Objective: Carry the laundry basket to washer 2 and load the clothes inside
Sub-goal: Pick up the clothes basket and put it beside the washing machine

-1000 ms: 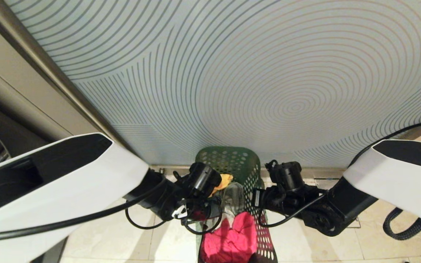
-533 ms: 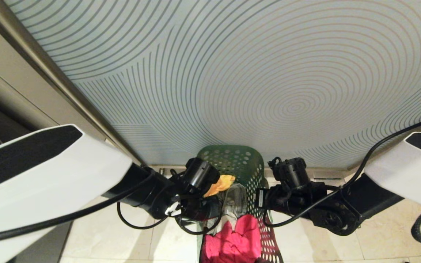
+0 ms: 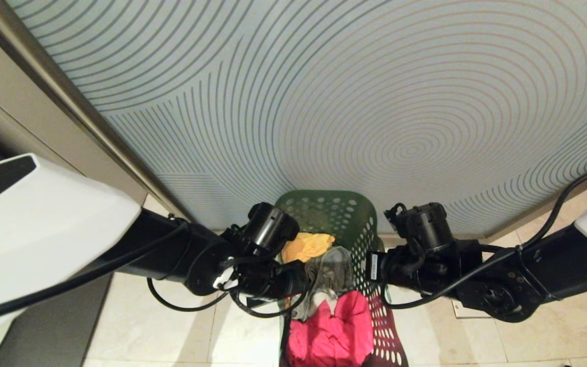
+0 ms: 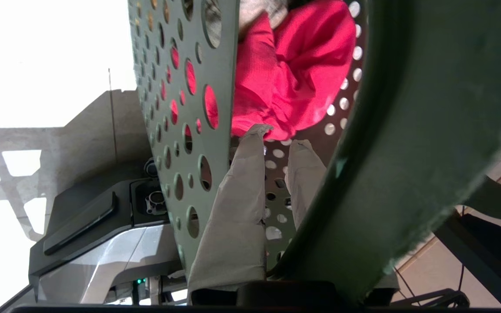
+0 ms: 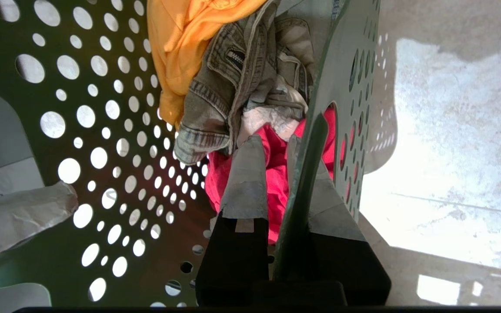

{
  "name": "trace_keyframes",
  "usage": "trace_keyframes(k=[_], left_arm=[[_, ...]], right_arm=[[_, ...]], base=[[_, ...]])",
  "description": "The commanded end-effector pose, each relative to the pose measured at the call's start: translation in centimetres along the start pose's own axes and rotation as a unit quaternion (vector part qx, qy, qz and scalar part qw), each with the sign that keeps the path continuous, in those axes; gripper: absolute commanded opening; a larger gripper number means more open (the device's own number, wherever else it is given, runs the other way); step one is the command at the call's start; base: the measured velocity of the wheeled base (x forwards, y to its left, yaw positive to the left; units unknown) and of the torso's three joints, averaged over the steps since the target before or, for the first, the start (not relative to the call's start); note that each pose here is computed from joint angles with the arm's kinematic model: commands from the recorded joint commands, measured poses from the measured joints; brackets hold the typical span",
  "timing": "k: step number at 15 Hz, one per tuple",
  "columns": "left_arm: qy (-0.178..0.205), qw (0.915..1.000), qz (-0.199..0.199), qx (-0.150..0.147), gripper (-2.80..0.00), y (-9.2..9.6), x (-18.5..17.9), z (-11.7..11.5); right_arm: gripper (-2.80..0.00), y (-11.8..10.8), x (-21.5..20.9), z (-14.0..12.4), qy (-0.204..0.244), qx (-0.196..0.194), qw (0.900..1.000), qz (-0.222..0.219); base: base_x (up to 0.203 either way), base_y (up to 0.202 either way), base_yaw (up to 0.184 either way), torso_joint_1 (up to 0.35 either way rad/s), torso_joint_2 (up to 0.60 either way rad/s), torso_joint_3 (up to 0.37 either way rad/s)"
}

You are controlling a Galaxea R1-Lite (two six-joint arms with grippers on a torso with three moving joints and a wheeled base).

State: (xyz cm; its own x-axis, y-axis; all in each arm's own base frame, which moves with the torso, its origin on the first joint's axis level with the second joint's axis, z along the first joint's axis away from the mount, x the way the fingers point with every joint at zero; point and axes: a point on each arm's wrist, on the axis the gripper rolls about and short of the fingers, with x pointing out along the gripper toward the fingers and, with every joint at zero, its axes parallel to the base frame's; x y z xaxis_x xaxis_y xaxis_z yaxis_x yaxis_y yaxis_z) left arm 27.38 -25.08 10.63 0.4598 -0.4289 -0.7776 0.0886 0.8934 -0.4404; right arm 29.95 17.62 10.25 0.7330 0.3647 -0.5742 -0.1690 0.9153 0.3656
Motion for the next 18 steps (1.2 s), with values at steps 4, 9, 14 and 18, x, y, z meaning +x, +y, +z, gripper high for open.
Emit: trace_keyframes(k=[4,9,14,18], left_arm=[[0.001,1.0000,-0.002,-0.001,-2.80,-0.1,-0.1,-0.1],[0.004,1.0000,-0.001,0.000,-2.80,-0.1,0.0,-0.3],[0.003,1.0000,-0.003,0.002,-2.80,-0.2,-0.2,-0.2],[0.001,0.9999,-0.005,0.009,-2.80,-0.2,-0.5,-0.2]], right_arm=[[-2.80,0.3,-0.2,0.0,-0.002,0.000,1.000,0.005],[-2.80,0.5,-0.3,-0.1,-0.002,-0.001,1.000,0.005],[-2.80,0.7,-0.4,0.1,-0.008,-0.002,1.000,0.006],[-2.80,1.3,-0.6,-0.1,-0.008,-0.006,1.000,0.007]], base=[[0.000,0.000,0.000,0.000,0.00,0.000],[0.000,0.000,0.000,0.003,0.00,0.109],[0.000,0.000,0.000,0.001,0.00,0.193],[0.000,0.000,0.000,0.003,0.00,0.205]])
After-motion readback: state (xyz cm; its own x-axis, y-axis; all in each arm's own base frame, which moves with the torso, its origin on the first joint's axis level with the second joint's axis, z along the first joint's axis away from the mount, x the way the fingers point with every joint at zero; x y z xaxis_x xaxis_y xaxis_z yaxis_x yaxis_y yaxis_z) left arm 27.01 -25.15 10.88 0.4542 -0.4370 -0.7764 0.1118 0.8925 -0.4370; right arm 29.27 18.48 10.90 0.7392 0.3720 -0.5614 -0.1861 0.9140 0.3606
